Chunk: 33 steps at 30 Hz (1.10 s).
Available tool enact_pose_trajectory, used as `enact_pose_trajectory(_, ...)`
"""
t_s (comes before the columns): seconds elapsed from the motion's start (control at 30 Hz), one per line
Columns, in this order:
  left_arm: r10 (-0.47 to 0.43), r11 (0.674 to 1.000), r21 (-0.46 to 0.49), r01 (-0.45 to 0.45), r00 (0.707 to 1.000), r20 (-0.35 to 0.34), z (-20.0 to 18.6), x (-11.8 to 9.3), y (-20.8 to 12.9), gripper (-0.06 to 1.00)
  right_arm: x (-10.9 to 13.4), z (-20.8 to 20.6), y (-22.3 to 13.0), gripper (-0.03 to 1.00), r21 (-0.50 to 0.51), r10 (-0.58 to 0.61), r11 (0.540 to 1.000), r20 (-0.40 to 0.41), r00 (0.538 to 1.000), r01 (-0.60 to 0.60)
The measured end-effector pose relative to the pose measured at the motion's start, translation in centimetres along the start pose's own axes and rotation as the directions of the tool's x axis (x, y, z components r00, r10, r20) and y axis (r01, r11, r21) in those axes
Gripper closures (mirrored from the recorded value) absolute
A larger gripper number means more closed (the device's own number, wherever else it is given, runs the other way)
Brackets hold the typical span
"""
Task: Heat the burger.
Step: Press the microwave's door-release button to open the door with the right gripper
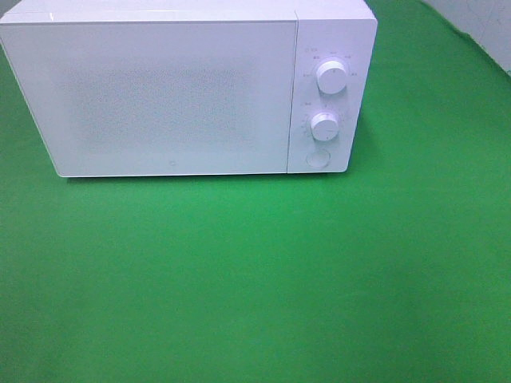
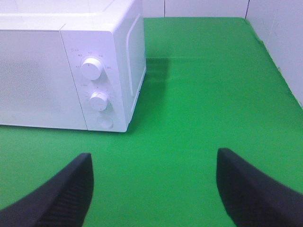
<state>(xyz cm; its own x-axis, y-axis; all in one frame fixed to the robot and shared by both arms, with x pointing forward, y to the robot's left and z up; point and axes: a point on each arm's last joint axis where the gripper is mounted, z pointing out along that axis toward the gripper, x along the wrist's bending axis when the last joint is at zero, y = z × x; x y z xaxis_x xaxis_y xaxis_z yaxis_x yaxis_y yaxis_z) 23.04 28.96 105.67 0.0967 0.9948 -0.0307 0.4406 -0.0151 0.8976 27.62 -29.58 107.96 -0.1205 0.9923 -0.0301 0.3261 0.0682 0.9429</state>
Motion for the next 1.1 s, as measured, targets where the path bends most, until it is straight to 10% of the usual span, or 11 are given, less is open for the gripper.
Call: enact_pose_trajectory(1.1, 0.000, 1.000, 0.000, 0.000, 1.000, 0.000, 0.0, 0.0, 0.0, -0.03, 0.7, 15.6, 0.8, 0.26, 0.000, -0.003, 1.000, -0.031, 1.000, 0.003)
